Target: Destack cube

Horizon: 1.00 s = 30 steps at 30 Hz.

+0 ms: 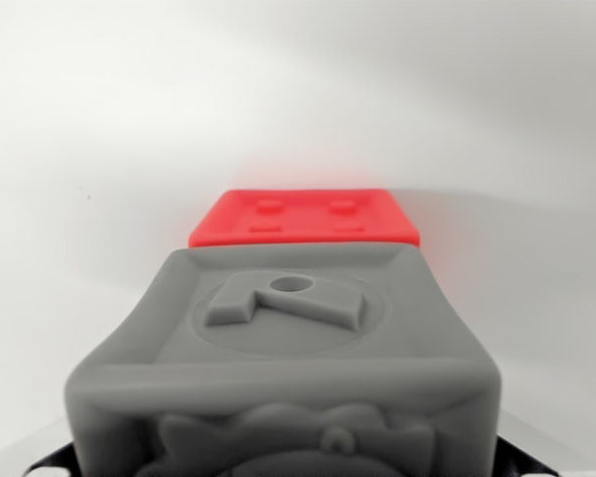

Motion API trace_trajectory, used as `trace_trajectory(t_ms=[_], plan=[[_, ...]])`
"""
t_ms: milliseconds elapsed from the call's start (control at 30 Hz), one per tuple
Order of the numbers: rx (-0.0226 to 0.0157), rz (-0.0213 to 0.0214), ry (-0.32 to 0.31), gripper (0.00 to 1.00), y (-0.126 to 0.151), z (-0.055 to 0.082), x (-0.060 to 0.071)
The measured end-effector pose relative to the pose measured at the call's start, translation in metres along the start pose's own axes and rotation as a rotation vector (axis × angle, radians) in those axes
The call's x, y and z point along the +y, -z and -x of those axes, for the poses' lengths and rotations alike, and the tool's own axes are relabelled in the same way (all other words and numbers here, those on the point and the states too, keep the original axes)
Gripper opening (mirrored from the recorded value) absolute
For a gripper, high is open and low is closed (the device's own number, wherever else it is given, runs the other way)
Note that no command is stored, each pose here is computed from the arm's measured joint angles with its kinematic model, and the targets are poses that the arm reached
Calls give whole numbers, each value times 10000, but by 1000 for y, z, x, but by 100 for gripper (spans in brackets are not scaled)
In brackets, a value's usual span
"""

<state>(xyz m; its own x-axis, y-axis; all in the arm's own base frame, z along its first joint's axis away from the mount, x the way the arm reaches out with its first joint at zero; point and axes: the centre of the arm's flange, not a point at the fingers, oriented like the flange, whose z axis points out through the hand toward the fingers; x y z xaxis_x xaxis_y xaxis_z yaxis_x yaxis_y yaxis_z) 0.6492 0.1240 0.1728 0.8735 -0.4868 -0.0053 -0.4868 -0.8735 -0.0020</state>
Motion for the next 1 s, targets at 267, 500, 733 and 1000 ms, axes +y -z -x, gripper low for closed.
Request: trace_trajectory(t_ms=[267,500,733,1000], plan=[[36,-5,2,0,13,-1,0],[46,10,9,0,26,0,0],[66,19,15,0,44,0,-1],[85,29,23,0,65,0,-1]])
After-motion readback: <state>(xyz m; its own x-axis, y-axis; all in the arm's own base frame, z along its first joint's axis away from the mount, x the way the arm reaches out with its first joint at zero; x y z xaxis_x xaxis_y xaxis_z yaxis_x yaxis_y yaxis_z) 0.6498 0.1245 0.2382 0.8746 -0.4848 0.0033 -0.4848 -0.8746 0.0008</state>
